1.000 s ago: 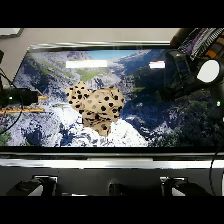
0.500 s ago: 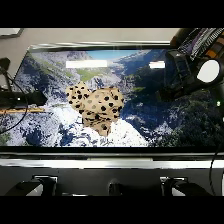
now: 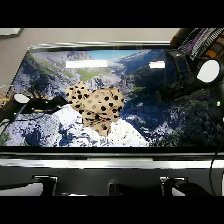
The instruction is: Fold the clothes and pants, and hang the long-sleeved shirts on hangers.
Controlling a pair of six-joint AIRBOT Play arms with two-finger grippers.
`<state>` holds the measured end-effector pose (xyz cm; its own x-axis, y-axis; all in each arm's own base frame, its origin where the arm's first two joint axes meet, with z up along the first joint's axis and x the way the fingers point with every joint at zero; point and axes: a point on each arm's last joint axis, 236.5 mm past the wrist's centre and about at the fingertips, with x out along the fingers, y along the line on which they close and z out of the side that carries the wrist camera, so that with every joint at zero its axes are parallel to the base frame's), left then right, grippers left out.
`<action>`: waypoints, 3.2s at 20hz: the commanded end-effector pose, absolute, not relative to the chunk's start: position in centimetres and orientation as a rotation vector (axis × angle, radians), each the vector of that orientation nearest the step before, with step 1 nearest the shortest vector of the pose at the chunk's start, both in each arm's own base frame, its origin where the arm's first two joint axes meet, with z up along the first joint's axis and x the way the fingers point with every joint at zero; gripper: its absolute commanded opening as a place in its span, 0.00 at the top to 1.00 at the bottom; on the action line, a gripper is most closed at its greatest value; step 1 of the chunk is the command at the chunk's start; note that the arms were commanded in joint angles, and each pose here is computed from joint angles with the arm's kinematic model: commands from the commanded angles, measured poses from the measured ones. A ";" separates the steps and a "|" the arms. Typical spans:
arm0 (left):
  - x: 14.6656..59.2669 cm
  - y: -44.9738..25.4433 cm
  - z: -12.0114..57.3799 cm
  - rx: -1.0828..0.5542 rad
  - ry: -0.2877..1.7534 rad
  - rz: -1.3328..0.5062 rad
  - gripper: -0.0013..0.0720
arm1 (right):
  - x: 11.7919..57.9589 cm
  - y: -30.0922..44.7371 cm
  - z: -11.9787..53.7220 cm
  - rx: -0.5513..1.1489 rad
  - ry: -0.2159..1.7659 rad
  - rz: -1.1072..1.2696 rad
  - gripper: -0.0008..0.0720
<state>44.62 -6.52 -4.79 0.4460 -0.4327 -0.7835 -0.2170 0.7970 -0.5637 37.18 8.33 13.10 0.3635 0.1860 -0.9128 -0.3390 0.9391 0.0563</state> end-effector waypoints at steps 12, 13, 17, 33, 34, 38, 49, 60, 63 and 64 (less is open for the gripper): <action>47.6 -10.4 -9.3 -0.809 1.162 -0.196 0.95 | 36.9 10.2 13.0 0.030 1.185 0.320 0.62; 47.5 -10.5 -9.3 -0.809 1.166 -0.199 0.95 | 36.3 10.7 11.9 0.128 1.241 0.285 0.21; 47.4 -10.5 -9.3 -0.810 1.170 -0.201 0.95 | 31.2 19.9 3.6 0.429 1.472 0.500 0.04; 47.1 -10.7 -9.3 -0.811 1.181 -0.211 0.95 | 31.2 34.8 -8.6 0.738 1.432 0.493 0.53; 47.2 -10.7 -9.0 -0.809 1.176 -0.213 0.95 | 31.1 34.9 -8.3 0.737 1.439 0.505 0.92; 48.8 -8.9 -2.9 -0.673 1.053 -0.247 0.95 | 34.5 33.2 -0.6 0.633 1.282 0.620 0.94; 39.1 -6.9 42.1 -0.335 0.120 -0.389 0.95 | 31.5 15.6 43.2 0.346 0.289 0.576 0.94; 24.7 -8.4 52.1 -0.246 -0.202 -0.416 0.95 | 21.5 12.0 52.6 0.392 -0.040 0.547 0.94; 29.0 -7.8 47.8 -0.333 -0.076 -0.402 0.95 | 29.7 11.0 49.6 0.366 0.033 0.426 0.94; 30.9 -7.6 45.5 -0.360 -0.016 -0.391 0.95 | 33.4 11.2 47.7 0.368 0.081 0.398 0.94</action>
